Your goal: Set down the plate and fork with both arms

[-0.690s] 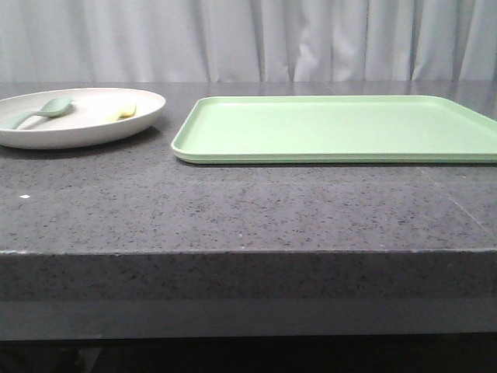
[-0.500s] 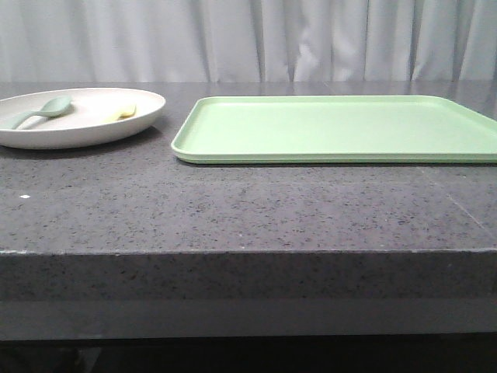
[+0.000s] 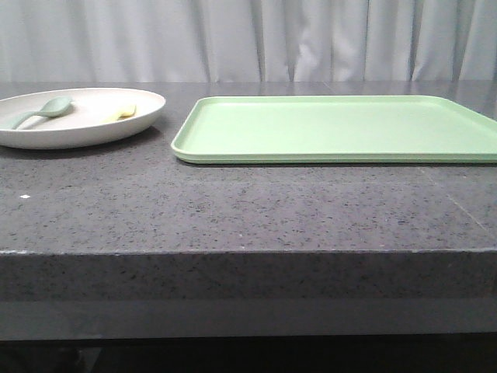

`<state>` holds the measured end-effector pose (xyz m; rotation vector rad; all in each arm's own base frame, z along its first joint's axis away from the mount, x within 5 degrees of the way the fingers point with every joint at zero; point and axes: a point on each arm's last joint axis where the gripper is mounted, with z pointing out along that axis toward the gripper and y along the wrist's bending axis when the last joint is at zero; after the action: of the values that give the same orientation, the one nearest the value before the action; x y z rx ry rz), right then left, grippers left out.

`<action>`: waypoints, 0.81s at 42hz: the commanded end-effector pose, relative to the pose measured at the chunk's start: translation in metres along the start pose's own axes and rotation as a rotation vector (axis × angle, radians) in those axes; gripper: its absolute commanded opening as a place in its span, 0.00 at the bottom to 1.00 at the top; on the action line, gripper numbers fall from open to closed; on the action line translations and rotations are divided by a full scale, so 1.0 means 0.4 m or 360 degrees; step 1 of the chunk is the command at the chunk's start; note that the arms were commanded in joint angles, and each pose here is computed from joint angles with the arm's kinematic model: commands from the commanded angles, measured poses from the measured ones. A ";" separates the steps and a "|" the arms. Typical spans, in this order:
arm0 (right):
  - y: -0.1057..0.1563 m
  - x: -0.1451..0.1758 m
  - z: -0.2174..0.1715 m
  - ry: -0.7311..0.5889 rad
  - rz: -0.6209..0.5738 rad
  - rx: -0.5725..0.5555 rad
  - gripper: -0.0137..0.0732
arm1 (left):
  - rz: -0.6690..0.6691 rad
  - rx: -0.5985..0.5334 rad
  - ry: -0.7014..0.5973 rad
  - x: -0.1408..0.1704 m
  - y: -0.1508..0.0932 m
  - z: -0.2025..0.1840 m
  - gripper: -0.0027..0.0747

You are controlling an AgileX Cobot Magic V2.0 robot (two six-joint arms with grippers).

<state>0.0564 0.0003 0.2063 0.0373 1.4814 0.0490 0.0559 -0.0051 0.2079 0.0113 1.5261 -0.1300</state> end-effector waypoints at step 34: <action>0.016 -0.279 -0.029 -0.0166 -0.0029 -0.0009 0.09 | -0.0006 0.0037 -0.0348 -0.315 -0.025 -0.045 0.01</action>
<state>0.0376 0.0004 0.2861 0.0321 1.4070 0.0497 0.0346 -0.0039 0.3022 0.0163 1.3411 -0.1411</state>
